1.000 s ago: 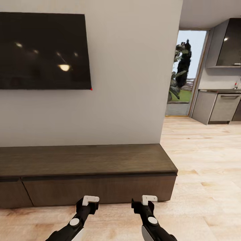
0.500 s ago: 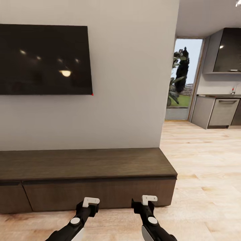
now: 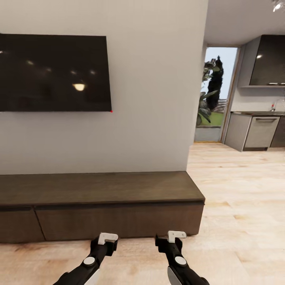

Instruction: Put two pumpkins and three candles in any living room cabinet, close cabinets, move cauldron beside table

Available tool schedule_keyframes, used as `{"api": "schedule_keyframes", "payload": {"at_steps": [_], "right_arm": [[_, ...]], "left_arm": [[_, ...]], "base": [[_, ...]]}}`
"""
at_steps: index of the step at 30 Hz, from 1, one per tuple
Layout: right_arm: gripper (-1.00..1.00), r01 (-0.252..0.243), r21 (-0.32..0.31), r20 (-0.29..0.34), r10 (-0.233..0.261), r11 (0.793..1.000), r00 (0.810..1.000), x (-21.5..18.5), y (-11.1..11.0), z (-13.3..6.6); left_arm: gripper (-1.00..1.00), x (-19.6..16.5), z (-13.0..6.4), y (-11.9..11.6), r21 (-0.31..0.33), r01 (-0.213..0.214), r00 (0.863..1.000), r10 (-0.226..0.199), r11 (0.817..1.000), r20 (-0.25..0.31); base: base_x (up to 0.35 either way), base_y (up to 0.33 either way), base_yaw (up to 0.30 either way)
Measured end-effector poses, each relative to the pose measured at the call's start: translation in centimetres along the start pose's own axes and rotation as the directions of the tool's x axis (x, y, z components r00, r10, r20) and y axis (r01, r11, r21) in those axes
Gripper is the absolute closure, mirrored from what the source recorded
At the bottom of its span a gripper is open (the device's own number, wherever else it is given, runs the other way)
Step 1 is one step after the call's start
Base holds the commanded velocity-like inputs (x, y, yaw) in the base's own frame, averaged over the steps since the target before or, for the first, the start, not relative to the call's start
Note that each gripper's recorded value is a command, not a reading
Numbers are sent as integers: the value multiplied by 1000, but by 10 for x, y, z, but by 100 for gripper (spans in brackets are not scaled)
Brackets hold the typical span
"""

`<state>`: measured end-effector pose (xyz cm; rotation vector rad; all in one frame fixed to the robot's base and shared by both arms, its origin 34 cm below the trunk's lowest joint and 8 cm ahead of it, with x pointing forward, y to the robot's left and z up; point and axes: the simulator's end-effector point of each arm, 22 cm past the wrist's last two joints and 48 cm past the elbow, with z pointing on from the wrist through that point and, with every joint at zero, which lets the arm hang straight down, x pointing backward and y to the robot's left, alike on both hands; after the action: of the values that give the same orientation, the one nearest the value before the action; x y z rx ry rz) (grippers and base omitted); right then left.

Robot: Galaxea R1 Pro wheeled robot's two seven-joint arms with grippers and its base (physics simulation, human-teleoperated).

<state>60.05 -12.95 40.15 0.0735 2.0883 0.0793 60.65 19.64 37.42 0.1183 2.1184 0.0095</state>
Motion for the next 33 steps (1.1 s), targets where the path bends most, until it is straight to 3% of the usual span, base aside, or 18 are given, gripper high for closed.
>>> {"api": "schedule_keyframes", "payload": {"at_steps": [7, 18, 22, 25, 33], "right_arm": [[-100, 0, -15, 0, 0, 1000, 1000, 0, 3, 0], [-100, 0, -20, 1, 0, 1000, 1000, 0, 4, 0], [-100, 0, -21, 9, 1, 1000, 1000, -5, 4, -2], [-100, 0, -21, 13, 1, 1000, 1000, -11, 5, -4], [-100, -1, -21, 12, 1, 1000, 1000, -29, 7, -8]], "left_arm": [[-100, 0, 0, -1, 0, -1, 1000, 1, 1000, 1], [-100, 1, 0, -1, -1, 3, 1000, -3, 1000, -8], [-100, 24, -3, -4, 13, -12, 992, 14, 1000, -125], [-100, 25, -7, -12, 45, -13, 984, 20, 999, -175], [-100, 19, -16, -13, 57, -14, 969, 27, 998, -244]], "base": [[-305, 0, 0], [-40, 0, 0], [-2, 0, 0], [0, 0, 0], [0, 0, 0]]}}
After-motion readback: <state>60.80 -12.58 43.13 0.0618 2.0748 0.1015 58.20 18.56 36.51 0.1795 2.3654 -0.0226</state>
